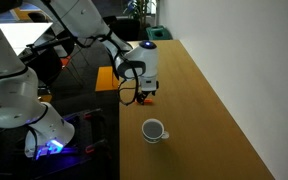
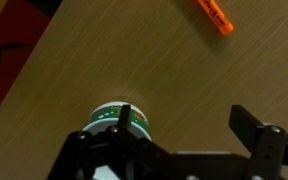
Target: Remove the highlighter from the cup then move the cup backwards and move the highlighter to the right
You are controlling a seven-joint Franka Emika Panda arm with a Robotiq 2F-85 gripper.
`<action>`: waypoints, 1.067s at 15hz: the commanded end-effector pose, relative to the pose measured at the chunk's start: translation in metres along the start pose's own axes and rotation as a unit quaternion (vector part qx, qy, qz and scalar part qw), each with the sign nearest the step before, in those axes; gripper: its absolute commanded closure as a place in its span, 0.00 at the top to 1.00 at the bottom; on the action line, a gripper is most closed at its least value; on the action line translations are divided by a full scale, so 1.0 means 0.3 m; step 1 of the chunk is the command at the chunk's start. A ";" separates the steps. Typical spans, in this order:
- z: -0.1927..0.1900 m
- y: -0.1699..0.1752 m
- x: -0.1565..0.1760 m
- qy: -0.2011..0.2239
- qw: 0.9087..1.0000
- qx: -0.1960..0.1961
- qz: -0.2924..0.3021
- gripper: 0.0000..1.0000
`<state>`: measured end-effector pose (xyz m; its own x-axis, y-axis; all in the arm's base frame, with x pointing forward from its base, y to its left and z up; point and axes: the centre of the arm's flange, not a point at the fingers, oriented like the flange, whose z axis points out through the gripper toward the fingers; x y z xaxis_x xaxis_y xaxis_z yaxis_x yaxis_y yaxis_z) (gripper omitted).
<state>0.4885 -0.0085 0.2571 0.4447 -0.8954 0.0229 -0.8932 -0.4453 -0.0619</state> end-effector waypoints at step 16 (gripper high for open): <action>-0.009 0.155 0.276 0.079 0.996 -0.008 -0.031 1.00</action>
<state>0.4741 -0.0948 0.2652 0.4337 -0.8869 0.1591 -0.8957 -0.4436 -0.0314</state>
